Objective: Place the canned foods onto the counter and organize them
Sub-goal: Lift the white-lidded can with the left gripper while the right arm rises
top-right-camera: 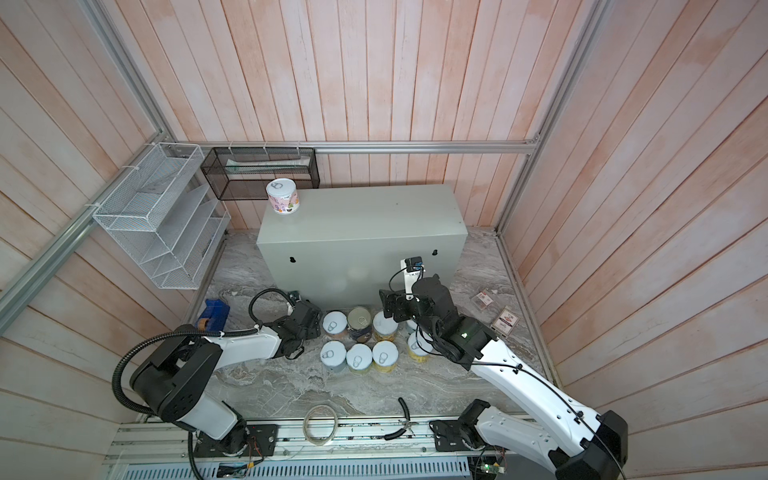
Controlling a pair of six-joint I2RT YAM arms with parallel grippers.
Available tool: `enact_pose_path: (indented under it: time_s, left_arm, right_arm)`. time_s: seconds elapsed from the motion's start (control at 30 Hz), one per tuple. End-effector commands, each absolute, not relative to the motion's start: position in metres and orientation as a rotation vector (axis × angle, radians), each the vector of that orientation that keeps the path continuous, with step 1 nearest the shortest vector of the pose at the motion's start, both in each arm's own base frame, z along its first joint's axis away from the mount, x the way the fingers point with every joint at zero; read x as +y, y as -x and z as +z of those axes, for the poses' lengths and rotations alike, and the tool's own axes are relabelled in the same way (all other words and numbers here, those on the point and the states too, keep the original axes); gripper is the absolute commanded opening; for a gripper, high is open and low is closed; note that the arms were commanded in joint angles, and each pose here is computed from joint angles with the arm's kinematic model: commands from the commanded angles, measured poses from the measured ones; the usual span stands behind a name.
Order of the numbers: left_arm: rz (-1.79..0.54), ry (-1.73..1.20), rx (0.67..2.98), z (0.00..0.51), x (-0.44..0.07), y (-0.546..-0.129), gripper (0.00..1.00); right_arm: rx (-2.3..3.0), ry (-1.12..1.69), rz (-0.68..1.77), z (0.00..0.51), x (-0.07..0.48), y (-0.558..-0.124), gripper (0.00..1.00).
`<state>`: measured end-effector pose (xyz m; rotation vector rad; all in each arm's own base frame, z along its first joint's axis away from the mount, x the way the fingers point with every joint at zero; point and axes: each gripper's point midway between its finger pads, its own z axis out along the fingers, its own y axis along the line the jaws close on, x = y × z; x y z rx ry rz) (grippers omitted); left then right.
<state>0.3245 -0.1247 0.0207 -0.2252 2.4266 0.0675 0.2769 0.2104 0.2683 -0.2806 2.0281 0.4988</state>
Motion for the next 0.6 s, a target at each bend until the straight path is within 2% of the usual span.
enact_pose_path:
  time_s: [0.0, 0.1, 0.3, 0.57]
  left_arm:
    - [0.116, 0.198, 2.444, 0.029, -0.124, -0.314, 0.00]
    - [0.124, 0.126, 2.464, 0.046, -0.134, -0.298, 0.00]
    - [-0.045, 0.042, 2.527, 0.094, -0.154, -0.262, 0.00]
    - [-0.141, 0.063, 2.494, 0.177, -0.139, -0.236, 0.00]
  right_arm:
    - [2.014, 0.273, 0.517, 0.272, 0.211, -0.278, 0.87]
    - [2.004, 0.269, 0.516, 0.277, 0.210, -0.277, 0.87]
    - [1.970, 0.264, 0.506, 0.291, 0.205, -0.277, 0.87]
    - [1.924, 0.269, 0.504, 0.309, 0.202, -0.283, 0.87]
